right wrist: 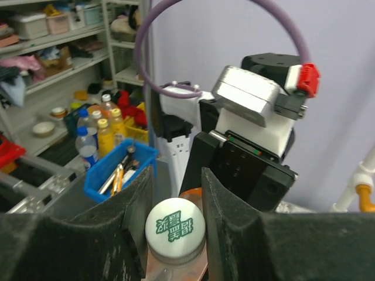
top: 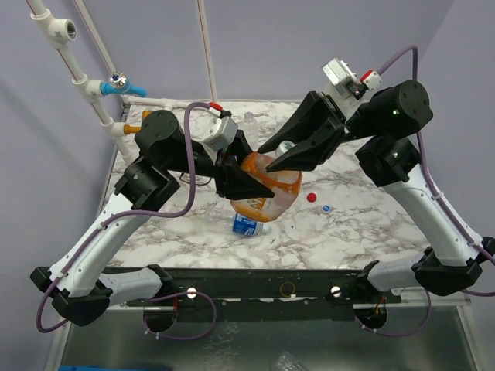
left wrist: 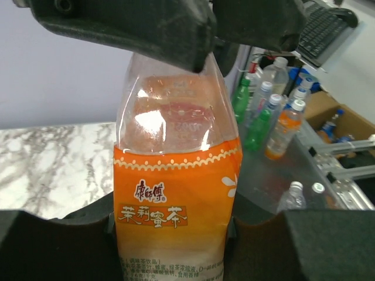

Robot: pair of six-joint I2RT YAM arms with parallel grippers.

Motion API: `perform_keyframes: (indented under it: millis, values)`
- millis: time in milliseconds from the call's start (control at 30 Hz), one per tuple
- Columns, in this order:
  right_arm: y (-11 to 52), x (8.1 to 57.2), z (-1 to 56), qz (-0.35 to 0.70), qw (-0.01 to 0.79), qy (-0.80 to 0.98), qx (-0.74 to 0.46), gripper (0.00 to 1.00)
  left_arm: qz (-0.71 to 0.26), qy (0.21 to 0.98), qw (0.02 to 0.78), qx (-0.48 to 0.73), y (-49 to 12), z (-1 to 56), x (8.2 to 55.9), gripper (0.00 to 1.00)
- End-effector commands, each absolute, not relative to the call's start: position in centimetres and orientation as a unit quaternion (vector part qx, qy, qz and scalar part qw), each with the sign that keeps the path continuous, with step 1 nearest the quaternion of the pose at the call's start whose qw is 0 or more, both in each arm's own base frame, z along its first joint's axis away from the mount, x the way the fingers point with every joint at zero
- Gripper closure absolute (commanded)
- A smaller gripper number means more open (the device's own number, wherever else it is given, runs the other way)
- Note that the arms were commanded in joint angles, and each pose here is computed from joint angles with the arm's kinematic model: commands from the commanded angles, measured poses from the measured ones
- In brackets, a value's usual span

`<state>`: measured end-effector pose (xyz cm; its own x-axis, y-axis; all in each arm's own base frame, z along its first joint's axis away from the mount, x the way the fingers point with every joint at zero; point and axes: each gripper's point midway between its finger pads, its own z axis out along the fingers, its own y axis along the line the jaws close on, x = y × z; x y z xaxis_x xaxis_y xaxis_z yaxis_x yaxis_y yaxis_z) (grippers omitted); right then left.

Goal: Unscrew the bottle caps
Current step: Unscrew the bottle cap from the plastic bottle.

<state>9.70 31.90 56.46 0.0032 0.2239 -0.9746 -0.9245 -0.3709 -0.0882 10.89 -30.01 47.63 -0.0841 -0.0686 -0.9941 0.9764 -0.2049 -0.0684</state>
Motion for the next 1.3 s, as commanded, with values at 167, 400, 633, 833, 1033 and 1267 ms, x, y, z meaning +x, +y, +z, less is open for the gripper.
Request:
perform_keyframes:
  millis: [167, 400, 633, 833, 1033, 1267]
  values:
    - [29.3, 6.4, 54.0, 0.637, 0.367, 0.319, -0.598, 0.99, -0.591, 0.398, 0.452, 0.537, -28.6, 49.7, 9.0, 0.91]
    - [29.2, 16.4, 57.3, 0.503, 0.598, 0.491, -0.386, 0.02, -0.529, 0.429, 0.533, 0.502, -29.4, 49.4, 13.1, 0.93]
    - [28.6, 21.2, 57.2, 0.450, 0.637, 0.551, -0.297, 0.02, -0.403, 0.496, 0.643, 0.422, -29.0, 48.8, 20.7, 0.94]
    - [29.1, 22.8, 56.9, 0.431, 0.642, 0.564, -0.290, 0.29, -0.362, 0.517, 0.665, 0.398, -28.6, 48.4, 23.0, 0.95]
    - [29.2, 23.8, 57.4, 0.426, 0.661, 0.553, -0.276, 0.45, -0.366, 0.521, 0.659, 0.400, -28.8, 47.9, 23.1, 0.95]
    - [29.9, 23.7, 57.8, 0.441, 0.669, 0.527, -0.284, 0.54, -0.363, 0.528, 0.656, 0.399, -28.9, 47.3, 23.4, 0.95]
